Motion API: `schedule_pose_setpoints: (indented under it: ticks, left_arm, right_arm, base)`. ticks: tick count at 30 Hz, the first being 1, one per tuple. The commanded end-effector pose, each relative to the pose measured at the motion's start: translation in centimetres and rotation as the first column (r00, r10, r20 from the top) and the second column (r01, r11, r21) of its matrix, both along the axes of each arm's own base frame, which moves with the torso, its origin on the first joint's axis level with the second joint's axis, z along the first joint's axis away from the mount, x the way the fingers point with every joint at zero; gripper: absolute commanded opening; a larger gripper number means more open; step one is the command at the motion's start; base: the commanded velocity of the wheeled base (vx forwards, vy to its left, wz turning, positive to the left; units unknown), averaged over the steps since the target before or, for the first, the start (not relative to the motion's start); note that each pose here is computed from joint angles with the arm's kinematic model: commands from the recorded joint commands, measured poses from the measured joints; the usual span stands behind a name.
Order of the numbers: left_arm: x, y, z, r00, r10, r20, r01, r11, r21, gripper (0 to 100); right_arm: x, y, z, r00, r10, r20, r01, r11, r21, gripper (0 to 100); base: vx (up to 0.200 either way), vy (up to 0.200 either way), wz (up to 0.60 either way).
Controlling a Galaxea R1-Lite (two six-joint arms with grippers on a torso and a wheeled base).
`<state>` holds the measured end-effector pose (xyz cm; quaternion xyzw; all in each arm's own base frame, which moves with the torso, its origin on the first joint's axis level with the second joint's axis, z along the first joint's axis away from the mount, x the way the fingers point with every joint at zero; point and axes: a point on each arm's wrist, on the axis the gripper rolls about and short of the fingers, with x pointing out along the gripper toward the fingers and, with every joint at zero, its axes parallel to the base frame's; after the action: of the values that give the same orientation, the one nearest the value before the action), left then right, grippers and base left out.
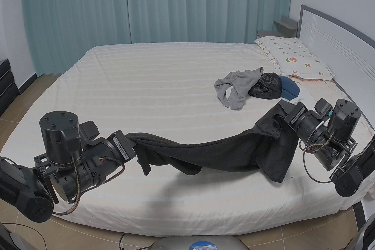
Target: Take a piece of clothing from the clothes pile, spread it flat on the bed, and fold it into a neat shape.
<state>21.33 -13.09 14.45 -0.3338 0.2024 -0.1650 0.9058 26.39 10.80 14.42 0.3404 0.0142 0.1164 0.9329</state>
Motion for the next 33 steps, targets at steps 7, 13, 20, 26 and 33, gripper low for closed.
schedule_pose_setpoints:
  ticks: [7, 13, 20, 26, 33]
  left_arm:
    - [-0.02, 0.20, -0.05, 1.000, 0.006, 0.002, -0.006, 1.000, 0.008, 0]
    - [0.02, 0.36, 0.02, 1.000, 0.010, 0.009, -0.010, 1.000, 0.015, 0]
    - [-0.21, 0.50, 0.16, 1.000, 0.009, 0.017, -0.009, 1.000, 0.022, 0]
    - [-0.20, 0.62, 0.09, 1.000, 0.008, 0.024, -0.009, 0.999, 0.042, 0]
    - [-0.19, 0.67, -0.06, 1.000, 0.009, 0.020, -0.010, 0.999, 0.045, 0]
  right_arm:
    - [-0.12, -0.02, 0.51, 1.000, -0.003, 0.020, 0.002, 1.000, 0.007, 0]
    - [-0.22, 0.06, 0.55, 1.000, 0.013, 0.023, -0.014, 1.000, 0.015, 0]
    - [-0.29, 0.04, 0.57, 1.000, 0.018, 0.021, -0.018, 1.000, 0.019, 0]
    - [-0.33, 0.03, 0.51, 1.000, 0.018, 0.018, -0.018, 1.000, 0.018, 0]
    - [-0.30, 0.09, 0.27, 1.000, 0.020, 0.009, -0.020, 1.000, 0.014, 0]
  base:
    - [0.000, 0.200, 0.00]
    - [0.000, 0.200, 0.00]
    - [0.000, 0.200, 0.00]
    - [0.000, 0.200, 0.00]
    - [0.000, 0.143, 0.00]
